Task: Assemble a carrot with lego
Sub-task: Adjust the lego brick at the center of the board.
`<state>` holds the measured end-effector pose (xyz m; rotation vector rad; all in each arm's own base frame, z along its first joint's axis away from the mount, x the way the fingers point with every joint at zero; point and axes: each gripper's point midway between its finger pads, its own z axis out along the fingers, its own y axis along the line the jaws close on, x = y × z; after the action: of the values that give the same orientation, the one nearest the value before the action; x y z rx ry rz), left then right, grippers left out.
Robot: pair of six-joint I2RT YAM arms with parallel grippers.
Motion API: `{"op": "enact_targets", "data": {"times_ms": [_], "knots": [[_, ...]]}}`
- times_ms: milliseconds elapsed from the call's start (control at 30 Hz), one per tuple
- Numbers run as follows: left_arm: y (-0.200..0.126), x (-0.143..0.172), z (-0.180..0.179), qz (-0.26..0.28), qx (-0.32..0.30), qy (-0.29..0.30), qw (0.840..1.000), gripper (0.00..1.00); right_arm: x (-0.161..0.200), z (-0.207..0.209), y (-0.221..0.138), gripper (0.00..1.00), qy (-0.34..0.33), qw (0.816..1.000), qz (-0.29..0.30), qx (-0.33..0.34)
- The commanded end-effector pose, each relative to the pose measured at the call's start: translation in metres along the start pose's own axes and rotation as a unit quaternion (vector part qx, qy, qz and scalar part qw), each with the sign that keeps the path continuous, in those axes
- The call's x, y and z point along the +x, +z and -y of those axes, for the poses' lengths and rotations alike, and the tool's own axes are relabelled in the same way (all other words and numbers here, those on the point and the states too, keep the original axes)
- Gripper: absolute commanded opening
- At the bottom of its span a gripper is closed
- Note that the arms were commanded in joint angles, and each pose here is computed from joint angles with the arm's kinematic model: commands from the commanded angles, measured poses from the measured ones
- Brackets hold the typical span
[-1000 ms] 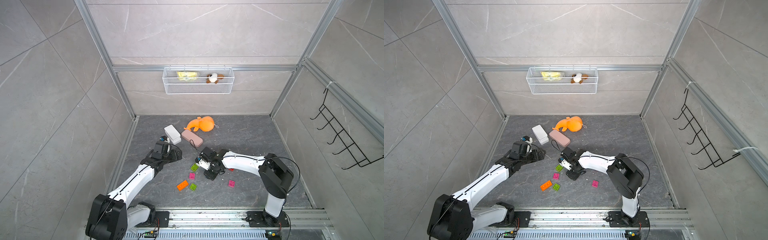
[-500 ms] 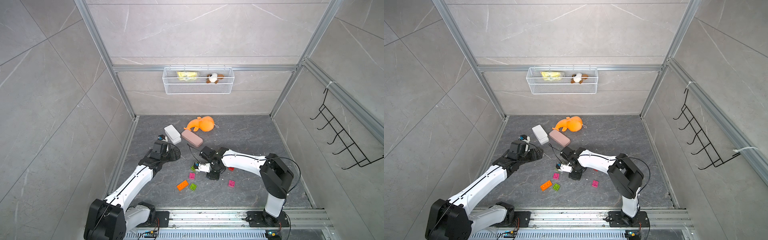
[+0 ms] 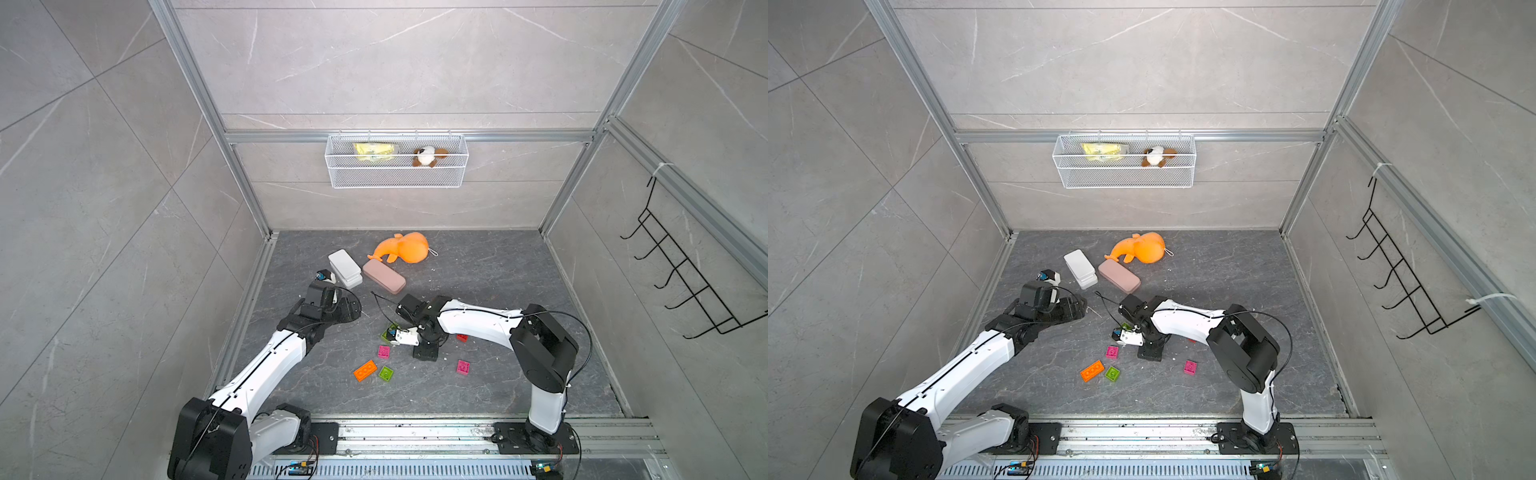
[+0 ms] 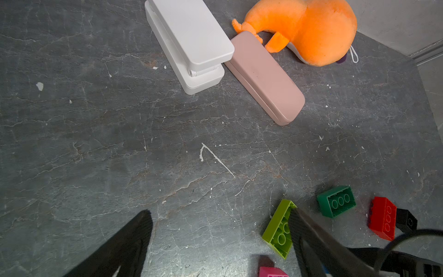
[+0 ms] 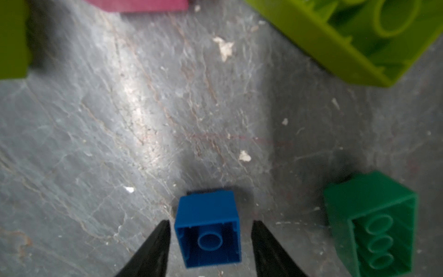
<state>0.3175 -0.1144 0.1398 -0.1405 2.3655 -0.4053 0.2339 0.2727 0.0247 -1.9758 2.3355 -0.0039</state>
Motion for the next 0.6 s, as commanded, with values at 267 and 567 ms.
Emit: {"op": "enact_targets", "data": {"times_ms": [267, 567], "knots": [[-0.006, -0.013, 0.024, 0.003, 0.051, 0.008, 0.999, 0.92, 0.073, -0.022, -0.052, 0.80, 0.121, 0.989, -0.078, 0.024], [-0.022, 0.046, 0.105, 0.013, 0.226, 0.212, 0.951, 0.77, 0.077, 0.029, -0.086, 0.80, 0.258, 0.965, 0.041, 0.028]]}}
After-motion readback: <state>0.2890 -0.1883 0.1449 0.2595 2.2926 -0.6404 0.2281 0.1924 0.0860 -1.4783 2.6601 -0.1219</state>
